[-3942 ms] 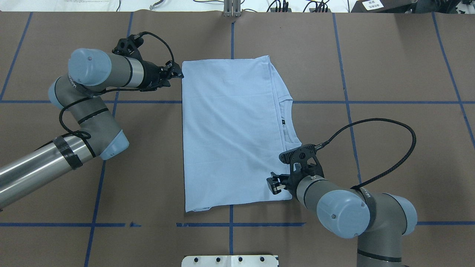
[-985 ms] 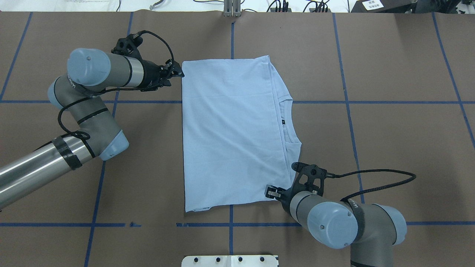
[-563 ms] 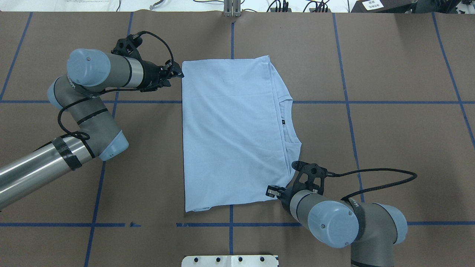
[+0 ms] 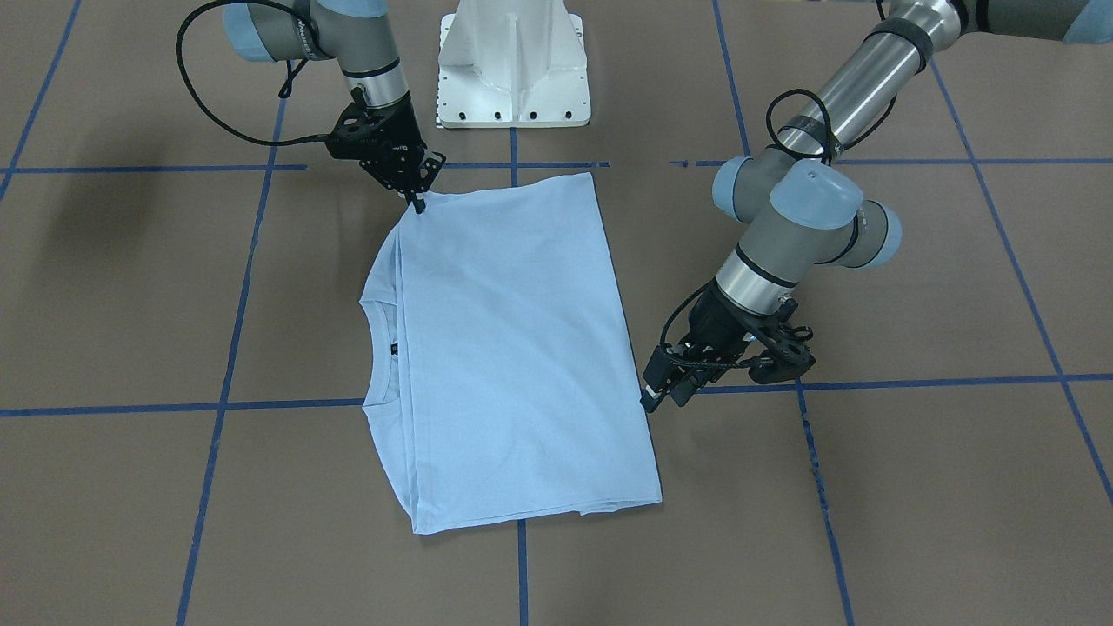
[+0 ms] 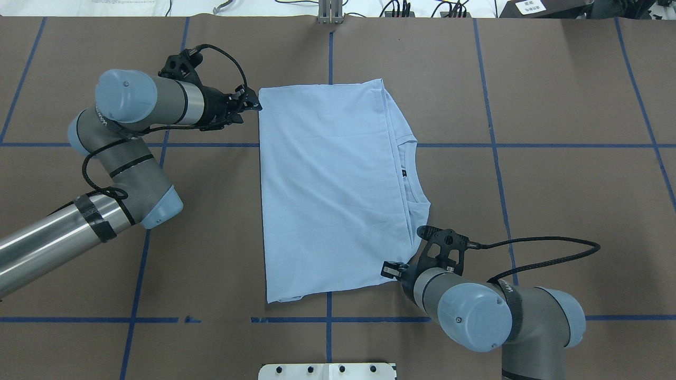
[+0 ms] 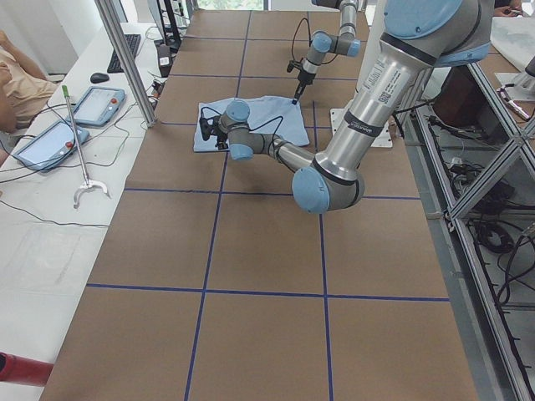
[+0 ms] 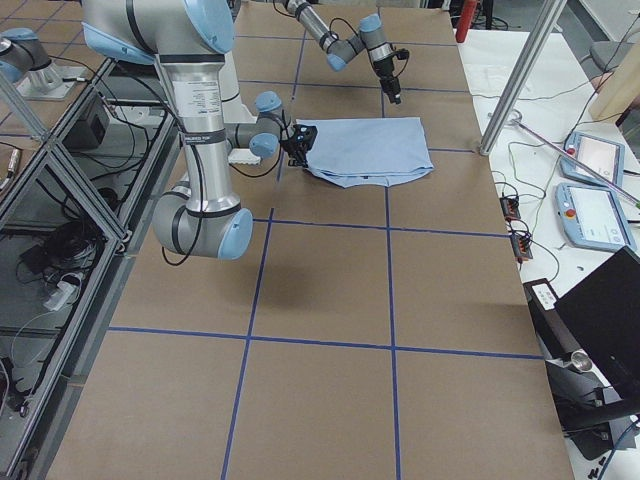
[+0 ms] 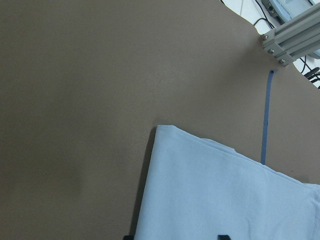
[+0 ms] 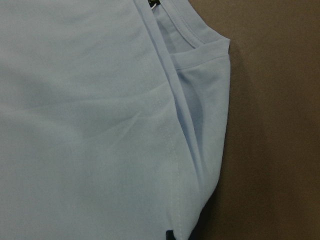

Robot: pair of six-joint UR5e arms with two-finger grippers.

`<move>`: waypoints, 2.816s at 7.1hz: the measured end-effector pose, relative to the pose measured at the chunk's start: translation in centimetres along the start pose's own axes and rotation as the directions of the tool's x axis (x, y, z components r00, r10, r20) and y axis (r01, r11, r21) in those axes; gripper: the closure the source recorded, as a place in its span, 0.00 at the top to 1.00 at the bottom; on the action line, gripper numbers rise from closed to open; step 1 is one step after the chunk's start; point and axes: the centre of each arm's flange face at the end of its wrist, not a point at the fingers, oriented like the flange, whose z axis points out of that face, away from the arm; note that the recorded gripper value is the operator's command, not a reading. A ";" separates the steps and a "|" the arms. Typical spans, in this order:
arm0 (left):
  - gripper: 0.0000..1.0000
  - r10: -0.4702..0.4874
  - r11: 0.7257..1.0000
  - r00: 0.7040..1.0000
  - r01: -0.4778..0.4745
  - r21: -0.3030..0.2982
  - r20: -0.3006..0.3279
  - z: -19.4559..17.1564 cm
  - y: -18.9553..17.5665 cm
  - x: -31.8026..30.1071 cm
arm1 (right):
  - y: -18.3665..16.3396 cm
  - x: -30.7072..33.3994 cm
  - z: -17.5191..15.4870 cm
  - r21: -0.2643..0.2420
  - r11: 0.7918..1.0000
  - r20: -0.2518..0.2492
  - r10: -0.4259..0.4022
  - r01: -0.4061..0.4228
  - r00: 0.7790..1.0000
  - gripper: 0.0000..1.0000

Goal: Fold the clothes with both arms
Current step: 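Move the left gripper to the shirt's near corner beside the right gripper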

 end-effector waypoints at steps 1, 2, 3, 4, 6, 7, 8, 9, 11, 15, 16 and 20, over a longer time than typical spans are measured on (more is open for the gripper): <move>0.63 -0.017 1.000 1.000 0.017 -0.008 -0.019 -1.1 0.7 1.0 | -0.1 -0.3 -0.6 -0.001 1.000 0.010 0.029 -0.029 1.000 0.00; 0.63 -0.045 0.998 0.999 0.044 -0.032 -0.025 -2.4 2.9 2.3 | -0.2 -0.5 -0.9 -0.002 0.997 0.016 0.080 -0.080 0.997 0.00; 0.63 -0.070 0.995 0.997 0.069 -0.069 -0.011 -3.7 6.2 3.4 | -0.2 -0.5 -1.1 -0.003 0.993 0.018 0.117 -0.117 0.993 0.00; 0.63 -0.093 0.989 0.996 0.094 -0.110 0.013 -5.4 9.7 4.1 | -0.3 -0.5 -1.2 -0.004 0.990 0.020 0.141 -0.141 0.990 0.00; 0.63 -0.156 0.971 0.985 0.166 -0.174 0.067 -8.2 16.8 2.6 | -0.3 -0.4 -1.9 -0.009 0.987 0.027 0.159 -0.159 0.987 0.00; 0.63 -0.178 0.963 0.978 0.196 -0.183 0.108 -9.0 20.2 1.7 | -0.3 -0.1 -1.9 -0.008 0.987 0.024 0.159 -0.159 0.987 0.00; 0.63 -0.183 0.959 0.968 0.214 -0.185 0.169 -9.2 23.6 1.1 | -0.2 0.2 -1.8 -0.008 0.988 0.018 0.157 -0.157 0.987 0.00; 0.63 -0.182 0.958 0.959 0.222 -0.179 0.215 -8.9 26.3 0.4 | 0.0 0.3 -1.7 -0.010 0.988 0.017 0.155 -0.155 0.988 0.00; 0.63 -0.178 0.962 0.951 0.222 -0.158 0.251 -8.6 28.3 -0.9 | 0.7 0.2 -1.9 -0.013 0.988 0.020 0.154 -0.154 0.988 0.00; 0.63 -0.189 0.959 0.931 0.244 -0.146 0.313 -8.2 29.7 -2.4 | 2.3 0.2 -2.2 -0.015 0.989 0.029 0.148 -0.147 0.989 0.00; 0.63 -0.196 0.955 0.924 0.256 -0.151 0.328 -8.2 30.7 -2.6 | 2.3 0.1 -2.4 -0.016 0.989 0.033 0.149 -0.148 0.988 0.00; 0.62 -0.204 0.943 0.905 0.284 -0.172 0.372 -8.2 33.9 -3.5 | 2.1 -0.1 -2.9 -0.015 0.988 0.043 0.151 -0.151 0.988 0.00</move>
